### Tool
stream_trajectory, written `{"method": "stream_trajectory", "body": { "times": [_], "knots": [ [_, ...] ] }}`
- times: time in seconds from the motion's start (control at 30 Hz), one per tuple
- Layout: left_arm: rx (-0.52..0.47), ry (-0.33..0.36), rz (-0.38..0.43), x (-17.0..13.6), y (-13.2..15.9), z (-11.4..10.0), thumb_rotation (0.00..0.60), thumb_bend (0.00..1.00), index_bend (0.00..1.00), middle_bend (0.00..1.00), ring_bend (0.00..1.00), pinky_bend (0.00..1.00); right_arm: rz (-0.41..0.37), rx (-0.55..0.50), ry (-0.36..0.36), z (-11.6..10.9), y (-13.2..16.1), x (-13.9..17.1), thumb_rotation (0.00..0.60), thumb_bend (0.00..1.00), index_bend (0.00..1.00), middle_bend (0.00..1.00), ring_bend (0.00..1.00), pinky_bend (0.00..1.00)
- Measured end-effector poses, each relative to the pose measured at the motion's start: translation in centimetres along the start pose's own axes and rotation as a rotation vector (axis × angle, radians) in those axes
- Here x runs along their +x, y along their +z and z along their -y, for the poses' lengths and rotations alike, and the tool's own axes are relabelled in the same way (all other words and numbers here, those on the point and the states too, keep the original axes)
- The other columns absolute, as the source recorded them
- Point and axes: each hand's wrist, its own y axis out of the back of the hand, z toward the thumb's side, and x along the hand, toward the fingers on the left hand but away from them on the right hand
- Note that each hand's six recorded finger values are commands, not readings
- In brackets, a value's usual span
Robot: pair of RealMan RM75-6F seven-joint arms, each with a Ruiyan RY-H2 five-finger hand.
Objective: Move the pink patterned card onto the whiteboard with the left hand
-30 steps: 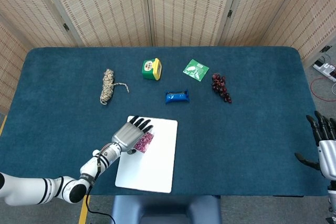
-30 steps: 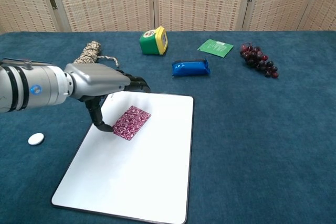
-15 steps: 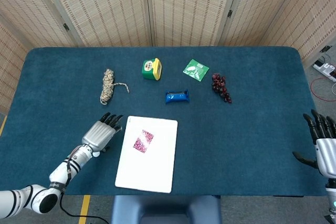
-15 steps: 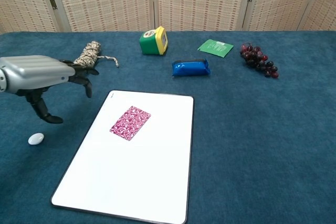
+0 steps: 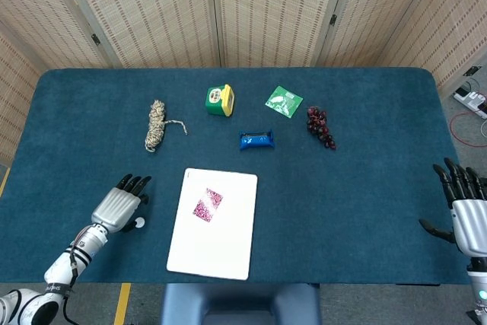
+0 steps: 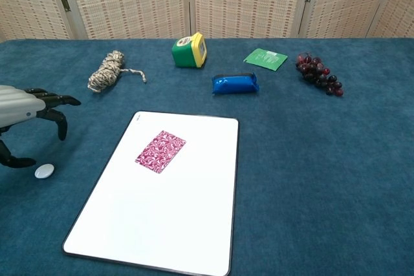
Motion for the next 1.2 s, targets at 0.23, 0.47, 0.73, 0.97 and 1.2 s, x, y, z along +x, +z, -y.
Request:
{"method": "stream_trajectory", "body": {
  "times": [0.23, 0.47, 0.73, 0.97, 1.2],
  "knots": [
    [-0.034, -0.013, -0.01, -0.7, -0.1, 1.5, 0.6, 0.34, 0.4, 0.01, 0.0, 0.0, -0.002, -0.001, -0.002, 0.0, 0.0, 0.0, 0.6, 0.11, 0.0, 0.0, 0.05, 0.0],
    [-0.039, -0.005, 0.017, -0.4, 1.1, 1.7, 0.6, 0.34, 0.42, 0.02, 0.0, 0.0, -0.005, -0.002, -0.005, -0.1, 0.1, 0.1, 0.6, 0.11, 0.0, 0.0, 0.05, 0.0],
    [-0.025, -0.006, 0.012, 0.3, 1.1, 2.2, 0.6, 0.34, 0.44, 0.03, 0.0, 0.0, 0.001, -0.003, -0.008, -0.2, 0.0, 0.4, 0.6, 0.11, 0.0, 0.0, 0.05, 0.0],
    [-0.03, -0.009, -0.001, 0.3, 0.8, 2.7, 0.6, 0.34, 0.46, 0.04, 0.0, 0.0, 0.0, -0.001, -0.005, -0.1, 0.1, 0.3, 0.6, 0.11, 0.0, 0.0, 0.05, 0.0],
    [-0.04, -0.011, -0.007, 0.3, 0.6, 3.0, 0.6, 0.34, 0.47, 0.04, 0.0, 0.0, 0.0, 0.0, -0.004, -0.1, 0.2, 0.3, 0.6, 0.11, 0.0, 0.0, 0.05, 0.0]
  ]
}}
